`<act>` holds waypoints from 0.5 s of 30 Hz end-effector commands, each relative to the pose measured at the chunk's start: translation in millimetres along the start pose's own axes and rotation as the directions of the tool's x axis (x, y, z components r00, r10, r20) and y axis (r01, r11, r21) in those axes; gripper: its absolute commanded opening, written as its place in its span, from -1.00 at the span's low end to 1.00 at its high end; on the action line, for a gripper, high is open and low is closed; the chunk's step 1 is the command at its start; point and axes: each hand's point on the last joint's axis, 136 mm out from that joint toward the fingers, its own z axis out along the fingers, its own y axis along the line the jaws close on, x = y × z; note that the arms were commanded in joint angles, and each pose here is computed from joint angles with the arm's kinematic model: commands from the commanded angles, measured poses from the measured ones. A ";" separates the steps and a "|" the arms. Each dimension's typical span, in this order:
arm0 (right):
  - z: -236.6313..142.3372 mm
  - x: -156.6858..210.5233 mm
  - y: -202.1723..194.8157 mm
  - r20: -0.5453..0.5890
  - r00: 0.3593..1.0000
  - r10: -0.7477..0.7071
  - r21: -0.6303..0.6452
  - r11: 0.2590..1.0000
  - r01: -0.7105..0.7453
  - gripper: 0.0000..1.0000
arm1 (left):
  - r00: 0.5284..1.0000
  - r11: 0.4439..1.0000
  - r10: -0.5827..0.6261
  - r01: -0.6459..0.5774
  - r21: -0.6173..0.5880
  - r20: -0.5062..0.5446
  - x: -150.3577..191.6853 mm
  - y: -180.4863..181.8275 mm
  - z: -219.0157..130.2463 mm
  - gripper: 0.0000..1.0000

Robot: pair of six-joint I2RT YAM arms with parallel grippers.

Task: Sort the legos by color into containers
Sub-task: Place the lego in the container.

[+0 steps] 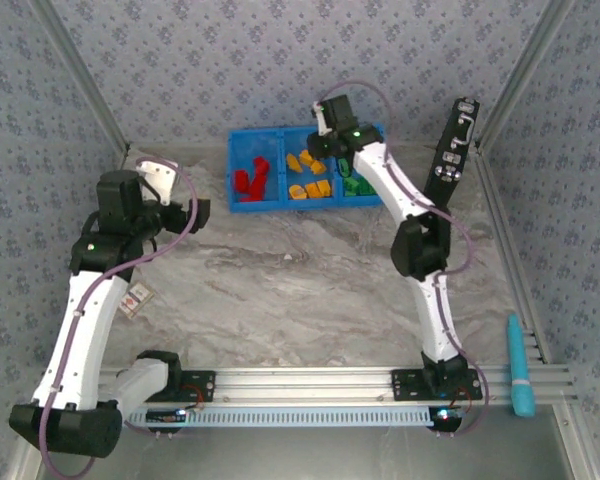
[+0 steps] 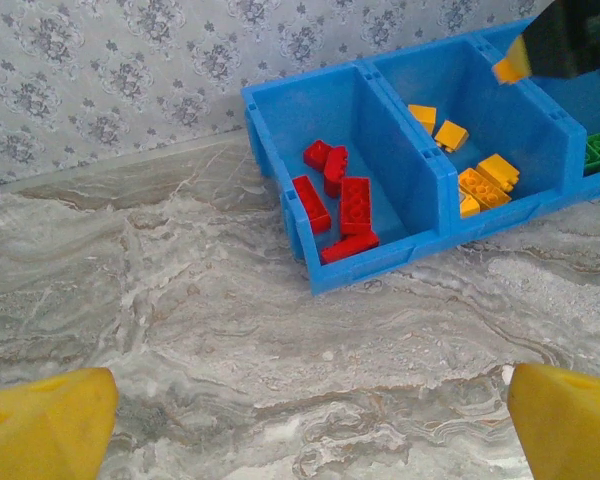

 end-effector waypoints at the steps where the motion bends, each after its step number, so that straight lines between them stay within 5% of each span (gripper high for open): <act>1: 12.6 7.1 7.0 -0.029 0.999 -0.014 -0.020 1.000 0.013 -0.37 | 0.999 1.000 -0.017 0.018 -0.024 0.042 -6.4 5.0 -7.2 1.00; 9: 45.2 37.9 17.4 -0.088 0.995 -0.051 -0.030 0.998 0.049 -0.14 | 0.982 0.963 -0.094 0.131 -0.234 0.164 15.7 45.2 14.1 1.00; 15: 27.4 35.0 27.8 -0.061 0.997 -0.054 -0.111 0.993 0.047 0.07 | 0.975 0.854 0.004 0.112 -0.508 0.222 48.9 99.3 23.5 1.00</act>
